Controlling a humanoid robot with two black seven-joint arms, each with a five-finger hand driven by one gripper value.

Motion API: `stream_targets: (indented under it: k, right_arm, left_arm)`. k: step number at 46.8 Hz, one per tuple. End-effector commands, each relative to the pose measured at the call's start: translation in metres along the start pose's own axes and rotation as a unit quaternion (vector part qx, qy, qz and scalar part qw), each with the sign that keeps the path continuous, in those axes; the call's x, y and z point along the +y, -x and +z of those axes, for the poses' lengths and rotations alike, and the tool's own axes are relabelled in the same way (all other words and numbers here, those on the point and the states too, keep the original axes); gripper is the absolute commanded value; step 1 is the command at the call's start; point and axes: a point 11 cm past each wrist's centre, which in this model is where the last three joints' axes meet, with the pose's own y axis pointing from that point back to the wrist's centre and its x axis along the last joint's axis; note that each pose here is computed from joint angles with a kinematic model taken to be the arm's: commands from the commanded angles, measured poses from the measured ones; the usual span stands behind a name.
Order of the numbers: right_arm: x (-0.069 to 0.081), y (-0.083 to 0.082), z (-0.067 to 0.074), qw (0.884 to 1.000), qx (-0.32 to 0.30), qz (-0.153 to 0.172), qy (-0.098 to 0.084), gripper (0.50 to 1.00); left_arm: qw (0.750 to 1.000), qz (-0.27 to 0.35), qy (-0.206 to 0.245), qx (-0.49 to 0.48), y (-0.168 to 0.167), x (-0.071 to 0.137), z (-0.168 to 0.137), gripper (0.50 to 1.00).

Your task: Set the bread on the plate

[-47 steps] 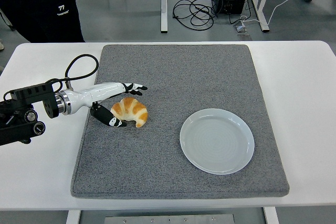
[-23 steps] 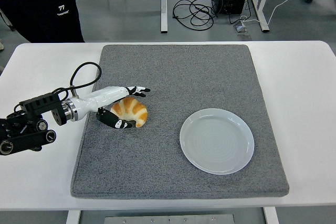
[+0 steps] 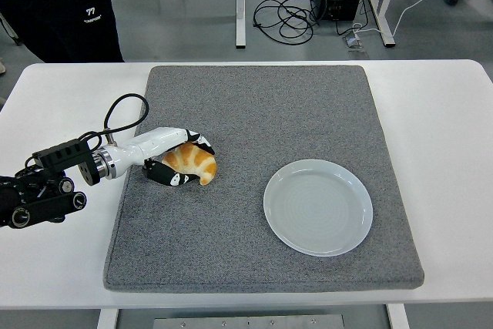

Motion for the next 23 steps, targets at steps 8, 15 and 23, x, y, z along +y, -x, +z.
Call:
stream_targets:
  k: [8,15,23]
  right_arm:
    - [0.000,0.000,-0.001,1.000,0.000,0.000,-0.001,1.000]
    - [0.000,0.000,-0.001,1.000,0.000,0.000,0.000,1.000]
    - [0.000,0.000,-0.001,1.000,0.000,0.000,-0.001,1.000]
  left_arm:
    - [1.000,0.013,0.005,-0.005,-0.013,-0.003,0.004,0.500]
    - [1.000,0.023,0.007,-0.007,-0.023,-0.005,0.007,0.500]
    - [1.000,0.023,0.006,0.010,-0.028,-0.007,0.009,0.500]
